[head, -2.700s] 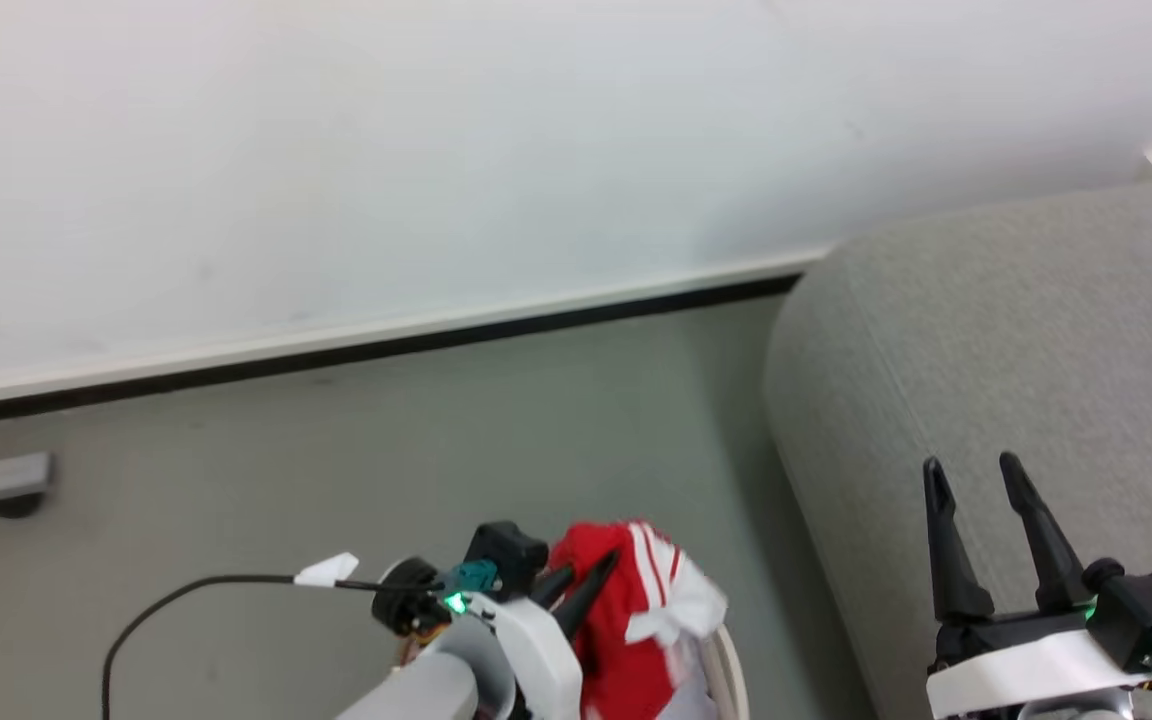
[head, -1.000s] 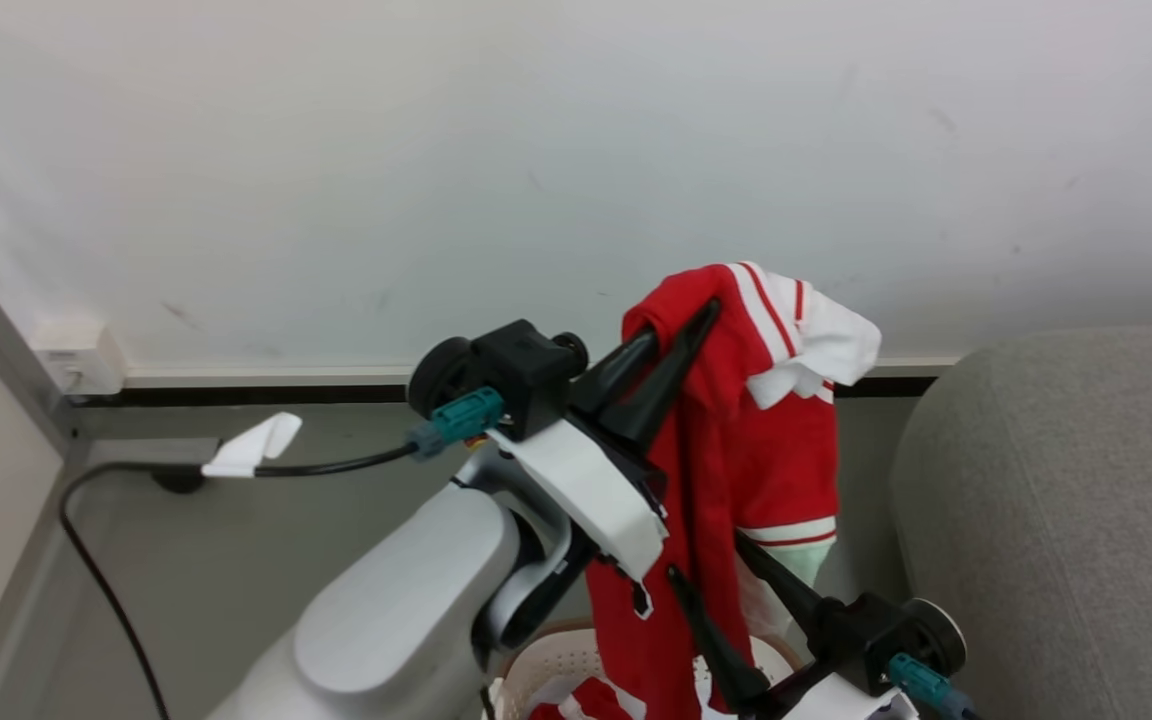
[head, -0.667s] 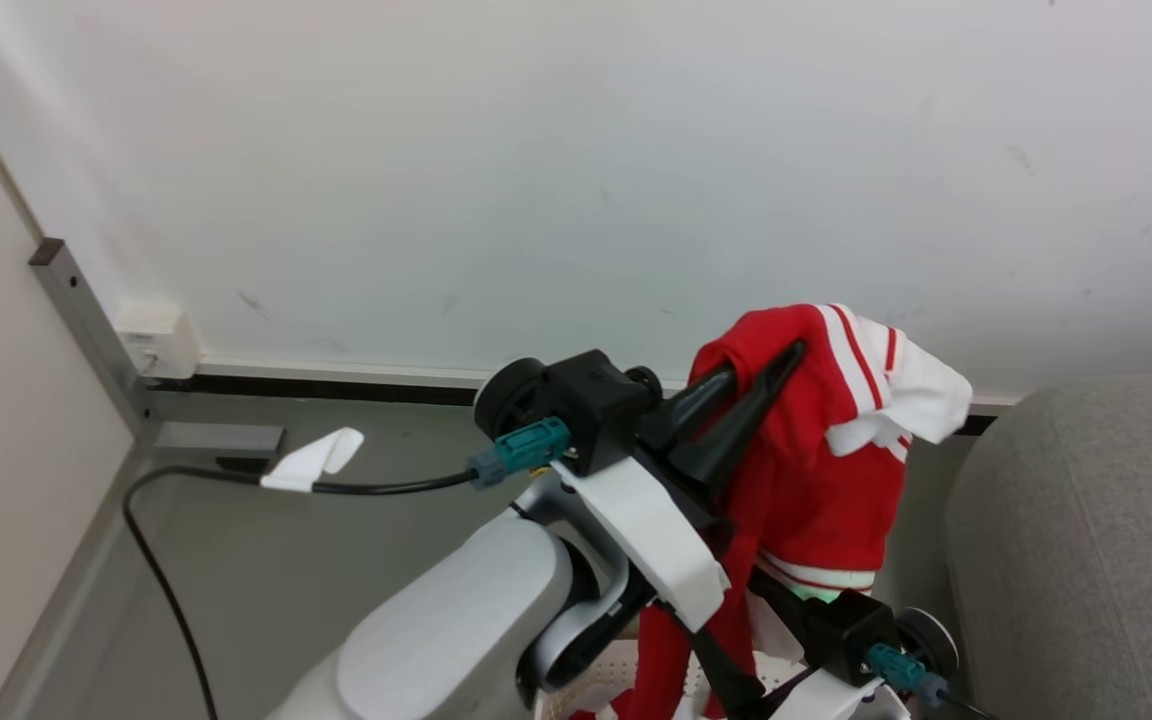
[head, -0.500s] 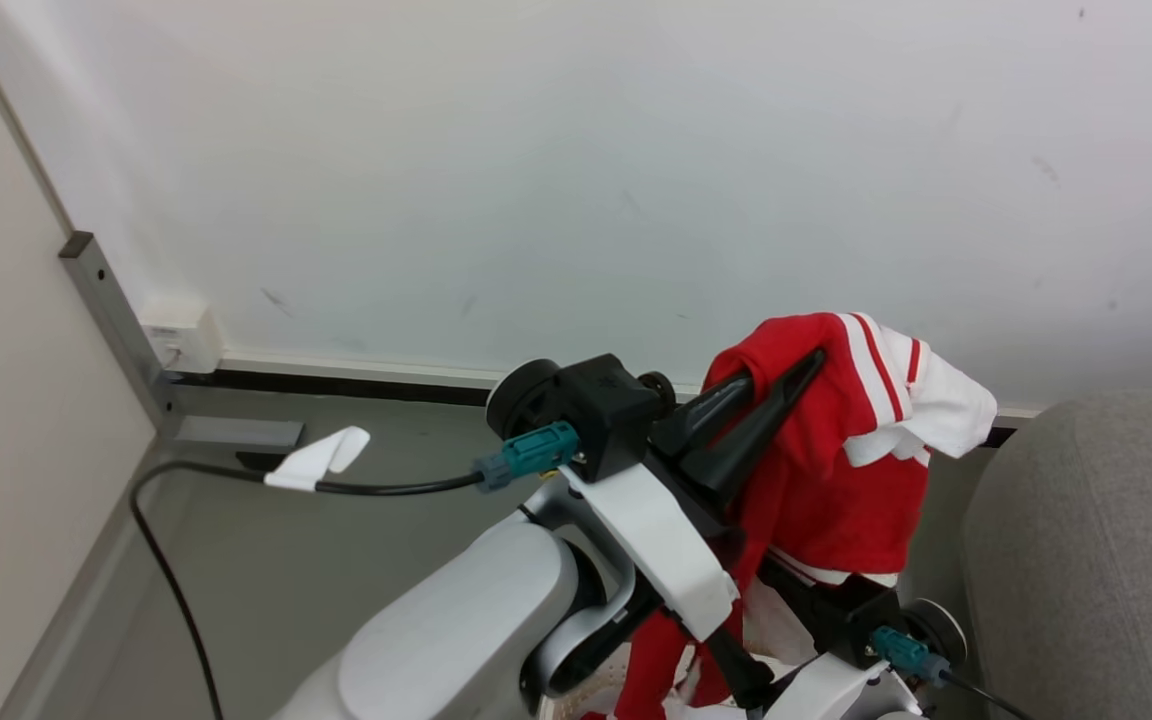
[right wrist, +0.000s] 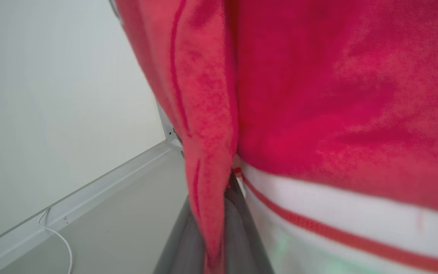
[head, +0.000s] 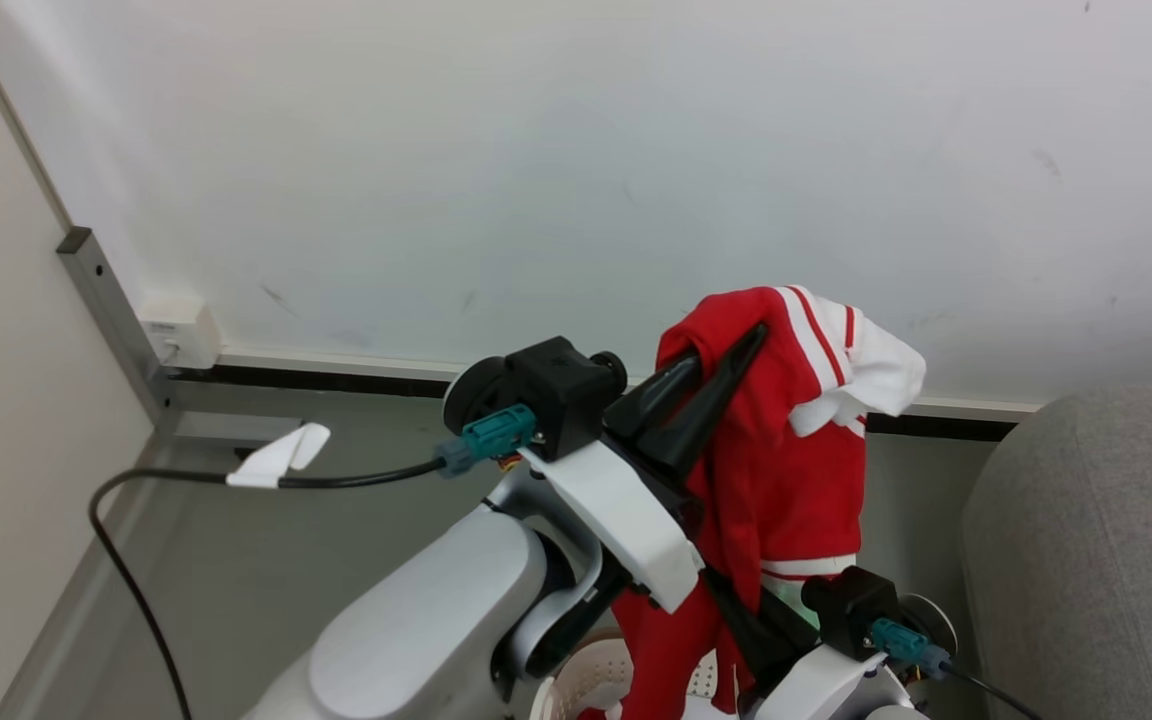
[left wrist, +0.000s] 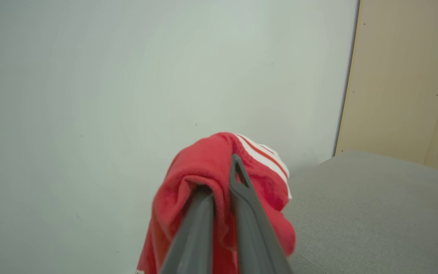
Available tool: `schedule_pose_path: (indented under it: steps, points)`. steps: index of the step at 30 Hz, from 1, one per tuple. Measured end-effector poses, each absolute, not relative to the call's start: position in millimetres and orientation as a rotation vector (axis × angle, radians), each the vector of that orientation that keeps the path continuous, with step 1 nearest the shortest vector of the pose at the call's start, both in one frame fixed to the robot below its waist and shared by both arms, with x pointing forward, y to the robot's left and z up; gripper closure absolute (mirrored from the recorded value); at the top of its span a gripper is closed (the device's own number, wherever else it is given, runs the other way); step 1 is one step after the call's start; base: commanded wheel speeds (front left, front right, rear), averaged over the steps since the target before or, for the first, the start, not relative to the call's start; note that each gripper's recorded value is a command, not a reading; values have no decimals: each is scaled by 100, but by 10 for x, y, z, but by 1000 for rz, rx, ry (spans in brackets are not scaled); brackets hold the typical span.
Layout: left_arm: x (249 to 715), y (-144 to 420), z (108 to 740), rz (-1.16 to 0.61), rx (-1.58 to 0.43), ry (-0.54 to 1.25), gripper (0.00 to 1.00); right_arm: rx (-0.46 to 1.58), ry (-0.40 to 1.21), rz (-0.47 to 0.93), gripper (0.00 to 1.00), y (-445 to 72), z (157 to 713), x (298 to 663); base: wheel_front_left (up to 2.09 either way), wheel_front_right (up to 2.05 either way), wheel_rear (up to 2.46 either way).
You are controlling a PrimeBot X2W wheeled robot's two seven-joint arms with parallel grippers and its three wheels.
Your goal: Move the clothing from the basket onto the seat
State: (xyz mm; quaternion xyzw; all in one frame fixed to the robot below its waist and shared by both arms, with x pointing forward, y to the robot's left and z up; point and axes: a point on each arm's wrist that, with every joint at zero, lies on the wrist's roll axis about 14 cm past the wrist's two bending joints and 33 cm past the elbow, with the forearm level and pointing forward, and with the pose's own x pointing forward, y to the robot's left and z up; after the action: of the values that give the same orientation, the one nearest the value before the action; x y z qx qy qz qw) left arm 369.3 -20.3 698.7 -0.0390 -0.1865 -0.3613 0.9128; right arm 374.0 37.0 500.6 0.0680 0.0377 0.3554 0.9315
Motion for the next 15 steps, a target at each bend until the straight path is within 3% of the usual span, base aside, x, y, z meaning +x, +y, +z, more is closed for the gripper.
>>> schedule_pose_path:
  steps: [15]
  points:
    - [3822,-201,6768,-735,-97,-333,100,235,-16,616,100,61,5302,3918,0,0,0]
